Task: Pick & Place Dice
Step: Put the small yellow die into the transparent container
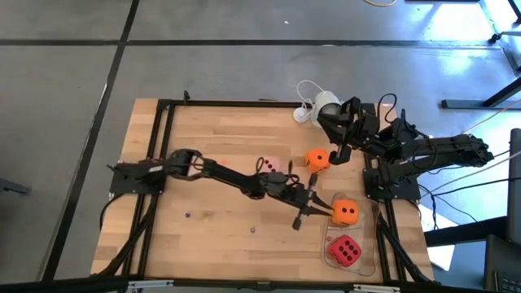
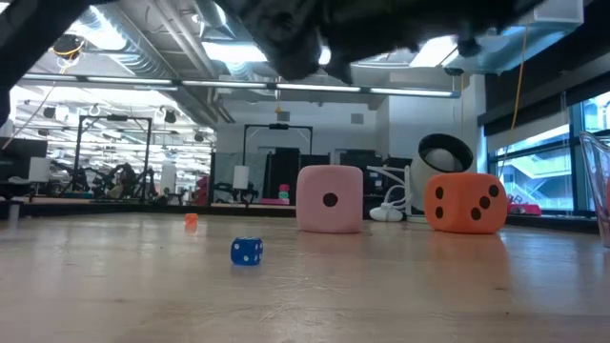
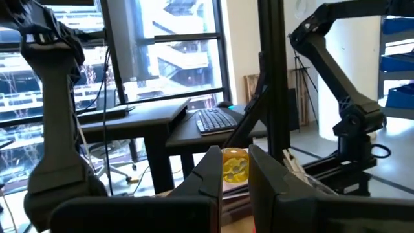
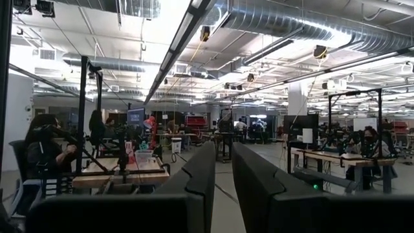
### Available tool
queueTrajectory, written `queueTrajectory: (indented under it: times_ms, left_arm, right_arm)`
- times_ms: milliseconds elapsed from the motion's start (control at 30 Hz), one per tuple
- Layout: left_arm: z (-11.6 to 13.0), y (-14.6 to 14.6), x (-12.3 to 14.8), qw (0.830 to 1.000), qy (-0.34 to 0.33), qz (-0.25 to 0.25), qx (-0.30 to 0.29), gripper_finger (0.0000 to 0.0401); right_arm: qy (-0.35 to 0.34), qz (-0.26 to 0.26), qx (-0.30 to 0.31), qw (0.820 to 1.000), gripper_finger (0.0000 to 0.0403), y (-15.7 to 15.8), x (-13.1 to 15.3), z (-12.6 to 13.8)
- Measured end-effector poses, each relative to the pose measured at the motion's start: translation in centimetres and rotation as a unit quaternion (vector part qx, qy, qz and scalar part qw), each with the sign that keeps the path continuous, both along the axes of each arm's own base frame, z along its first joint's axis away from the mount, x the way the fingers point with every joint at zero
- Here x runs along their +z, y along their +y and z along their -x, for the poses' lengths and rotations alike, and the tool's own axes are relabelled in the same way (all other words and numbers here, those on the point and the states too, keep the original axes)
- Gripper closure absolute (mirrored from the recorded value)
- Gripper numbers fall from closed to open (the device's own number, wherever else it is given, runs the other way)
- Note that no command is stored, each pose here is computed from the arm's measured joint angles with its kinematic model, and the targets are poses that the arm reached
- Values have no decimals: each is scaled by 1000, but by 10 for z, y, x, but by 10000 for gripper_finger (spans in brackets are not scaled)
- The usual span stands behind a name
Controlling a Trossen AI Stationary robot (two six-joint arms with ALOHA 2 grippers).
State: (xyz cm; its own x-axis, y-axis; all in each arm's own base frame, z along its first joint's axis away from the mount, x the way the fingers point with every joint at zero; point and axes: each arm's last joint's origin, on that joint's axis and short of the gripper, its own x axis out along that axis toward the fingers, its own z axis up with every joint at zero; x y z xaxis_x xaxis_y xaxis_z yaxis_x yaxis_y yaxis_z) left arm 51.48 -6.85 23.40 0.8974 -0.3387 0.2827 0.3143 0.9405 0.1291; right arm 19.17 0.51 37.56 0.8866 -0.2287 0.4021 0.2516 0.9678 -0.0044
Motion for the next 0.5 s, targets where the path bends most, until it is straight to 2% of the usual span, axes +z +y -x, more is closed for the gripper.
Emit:
queueTrajectory:
  times_ms: [400,500]
  left_arm:
    - [-44,-2,-23,1000,-15,6,17,372]
    - [-52,-2,-26,1000,-13,5,23,372]
  right_arm:
    - [19,0,1,1000,348,0,-3,-1]
    - [13,8,20,1000,348,1,-1,2]
